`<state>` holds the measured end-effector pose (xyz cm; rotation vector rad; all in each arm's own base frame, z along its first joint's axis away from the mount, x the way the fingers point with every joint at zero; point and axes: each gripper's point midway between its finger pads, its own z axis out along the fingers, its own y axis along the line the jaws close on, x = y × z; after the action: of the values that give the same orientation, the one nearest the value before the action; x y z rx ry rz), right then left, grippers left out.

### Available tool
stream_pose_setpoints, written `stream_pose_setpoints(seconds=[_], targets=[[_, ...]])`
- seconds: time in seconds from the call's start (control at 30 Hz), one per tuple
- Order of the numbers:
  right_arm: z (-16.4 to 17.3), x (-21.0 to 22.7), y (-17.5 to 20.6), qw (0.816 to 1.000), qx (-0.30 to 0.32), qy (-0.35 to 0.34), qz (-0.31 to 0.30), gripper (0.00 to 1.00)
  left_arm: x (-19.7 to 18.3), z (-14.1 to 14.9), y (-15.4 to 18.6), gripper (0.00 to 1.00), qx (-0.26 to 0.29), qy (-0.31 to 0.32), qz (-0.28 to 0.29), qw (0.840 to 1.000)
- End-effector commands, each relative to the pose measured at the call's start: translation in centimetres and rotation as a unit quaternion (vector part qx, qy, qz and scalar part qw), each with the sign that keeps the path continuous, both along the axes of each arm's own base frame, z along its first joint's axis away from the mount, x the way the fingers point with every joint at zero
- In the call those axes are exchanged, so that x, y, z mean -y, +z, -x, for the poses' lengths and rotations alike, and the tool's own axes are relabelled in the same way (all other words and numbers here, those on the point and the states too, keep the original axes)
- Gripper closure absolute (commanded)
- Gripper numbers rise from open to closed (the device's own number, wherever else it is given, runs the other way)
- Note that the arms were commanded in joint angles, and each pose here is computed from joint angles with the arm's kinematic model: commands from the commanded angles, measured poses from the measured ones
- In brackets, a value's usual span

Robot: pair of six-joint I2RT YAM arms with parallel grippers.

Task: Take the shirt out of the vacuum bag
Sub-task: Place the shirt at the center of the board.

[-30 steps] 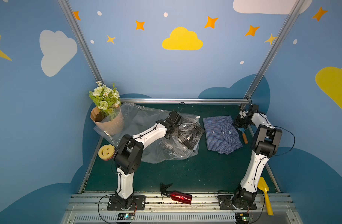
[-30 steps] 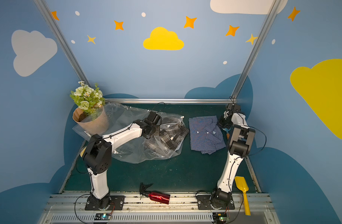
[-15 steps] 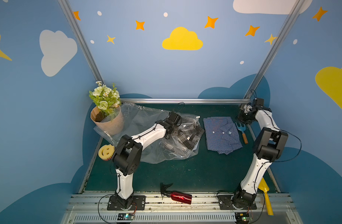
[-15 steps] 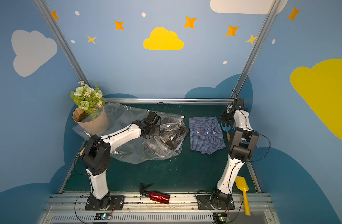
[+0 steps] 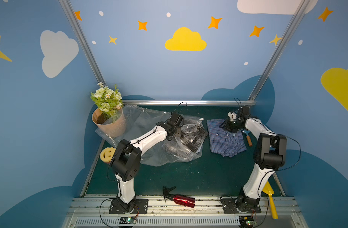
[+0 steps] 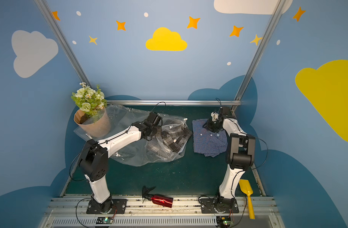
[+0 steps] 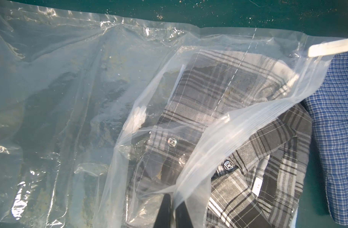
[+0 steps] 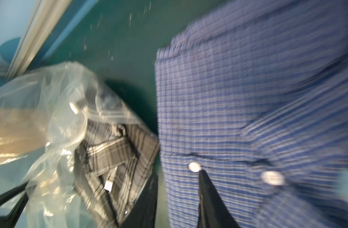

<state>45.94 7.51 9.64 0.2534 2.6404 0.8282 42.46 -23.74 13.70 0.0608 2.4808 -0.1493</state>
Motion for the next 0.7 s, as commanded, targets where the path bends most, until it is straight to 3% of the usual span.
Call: stream_pose_setpoints(seconds=[0.0,0.27,0.67], targets=[[-0.9,-0.9,-0.3,0.999,0.009,-0.003,-0.042,0.69,-1.3,0.2,1.4,0.92,0.009,0.012,-0.011,1.0],[-0.5,0.3,-5.4,0.998,-0.06,-0.014,0.01,0.71,-1.0,0.6,2.0,0.92,0.012,0.009,-0.008,1.0],[-2.2,0.6,-7.2,0.997,-0.069,0.012,0.039,0.71,-1.0,0.8,2.0,0.91,0.013,0.014,-0.016,1.0]])
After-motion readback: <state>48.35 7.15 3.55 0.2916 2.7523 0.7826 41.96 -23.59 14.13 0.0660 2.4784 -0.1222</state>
